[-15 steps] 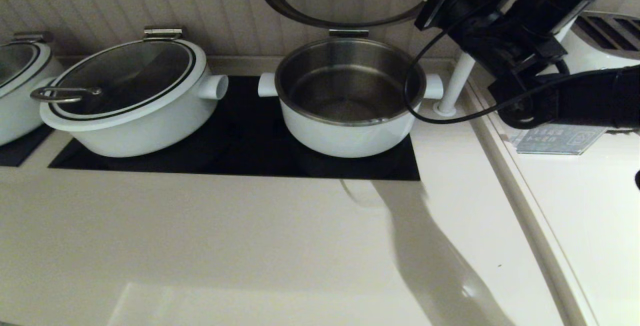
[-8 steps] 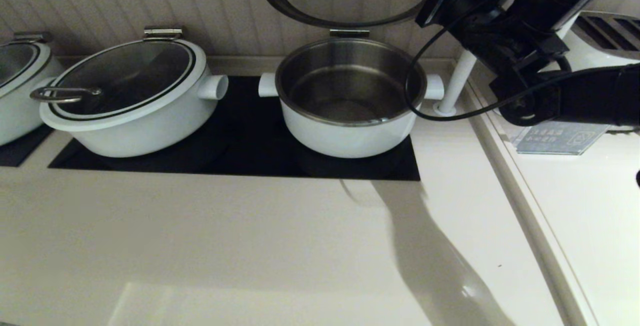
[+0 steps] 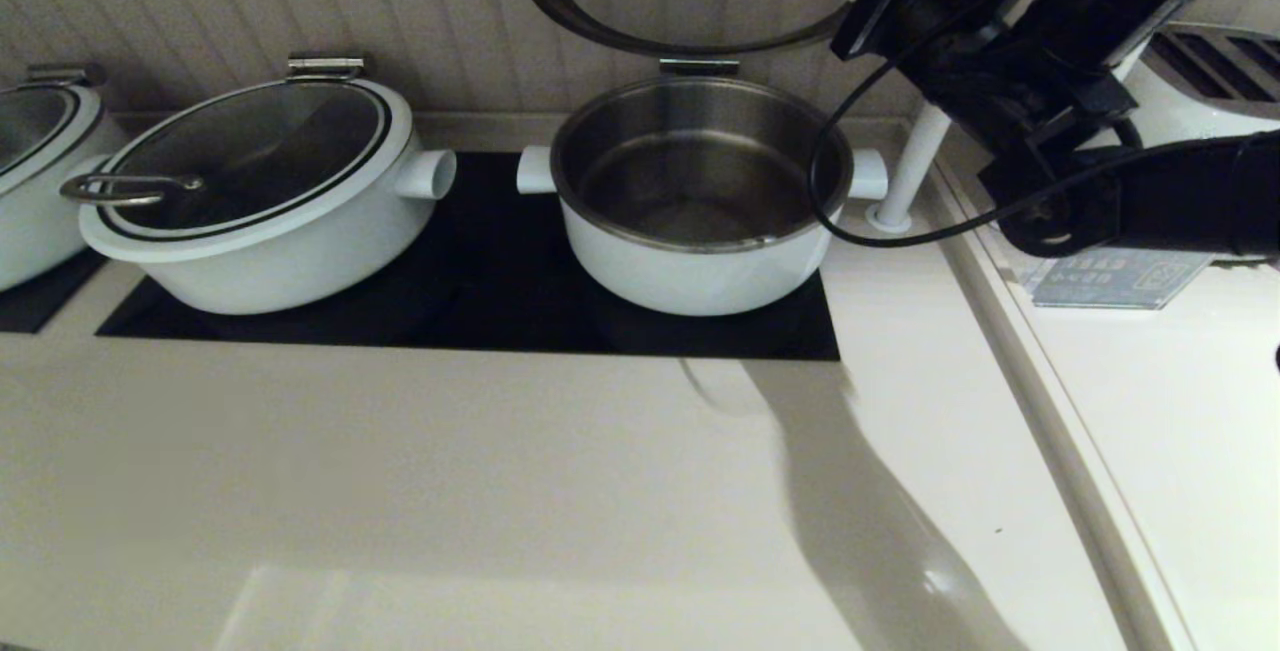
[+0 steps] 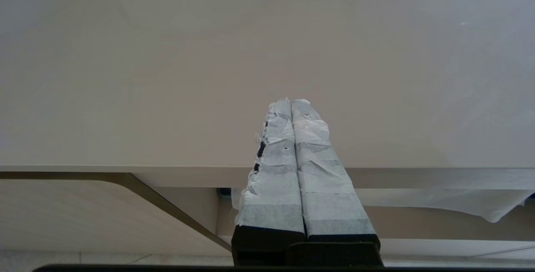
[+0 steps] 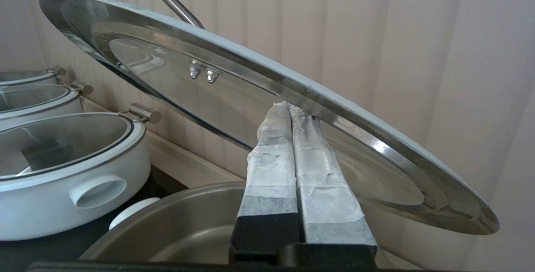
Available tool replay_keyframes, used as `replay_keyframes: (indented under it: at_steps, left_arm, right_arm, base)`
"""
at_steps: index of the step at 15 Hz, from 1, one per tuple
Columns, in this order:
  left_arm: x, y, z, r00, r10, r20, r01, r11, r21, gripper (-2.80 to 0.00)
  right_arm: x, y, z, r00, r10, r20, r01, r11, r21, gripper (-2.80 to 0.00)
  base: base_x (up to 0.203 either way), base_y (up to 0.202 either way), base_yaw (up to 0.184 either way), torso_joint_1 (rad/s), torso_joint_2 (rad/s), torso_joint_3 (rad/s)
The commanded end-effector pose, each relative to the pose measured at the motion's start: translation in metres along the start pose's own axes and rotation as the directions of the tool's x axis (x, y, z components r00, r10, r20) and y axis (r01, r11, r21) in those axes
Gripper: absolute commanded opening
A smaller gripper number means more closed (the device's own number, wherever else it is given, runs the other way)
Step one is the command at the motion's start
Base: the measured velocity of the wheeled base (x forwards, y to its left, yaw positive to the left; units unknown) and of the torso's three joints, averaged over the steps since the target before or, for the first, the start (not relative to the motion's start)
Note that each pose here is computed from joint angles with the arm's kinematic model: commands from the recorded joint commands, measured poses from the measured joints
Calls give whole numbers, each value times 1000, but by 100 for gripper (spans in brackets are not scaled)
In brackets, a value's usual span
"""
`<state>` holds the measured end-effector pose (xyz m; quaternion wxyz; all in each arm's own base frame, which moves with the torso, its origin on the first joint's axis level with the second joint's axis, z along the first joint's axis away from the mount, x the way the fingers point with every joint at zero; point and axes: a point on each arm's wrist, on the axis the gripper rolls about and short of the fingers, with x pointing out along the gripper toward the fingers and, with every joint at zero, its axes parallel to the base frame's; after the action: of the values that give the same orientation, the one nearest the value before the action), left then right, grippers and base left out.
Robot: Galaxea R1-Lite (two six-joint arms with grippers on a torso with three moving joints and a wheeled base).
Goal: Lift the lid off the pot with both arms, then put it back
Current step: Open the pot lid completely, then close the pot lid
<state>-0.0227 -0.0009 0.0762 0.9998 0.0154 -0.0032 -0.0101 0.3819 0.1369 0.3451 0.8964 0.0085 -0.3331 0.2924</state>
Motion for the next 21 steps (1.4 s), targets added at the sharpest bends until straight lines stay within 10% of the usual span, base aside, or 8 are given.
replay_keyframes:
  at_steps: [1,21]
  left_arm:
    - [0,0,0,1000,0,1,0,1000,0,-280]
    - [0,0,0,1000,-1,2,1,1000,0,-280]
  right_arm:
    - [-3,1,-1,1000,2,-12,-2,1000,3,-280]
    - [-46,14,-7,992,3,-126,1,999,38,-280]
  base:
    - [0,0,0,0,0,0]
    - [0,0,0,0,0,0]
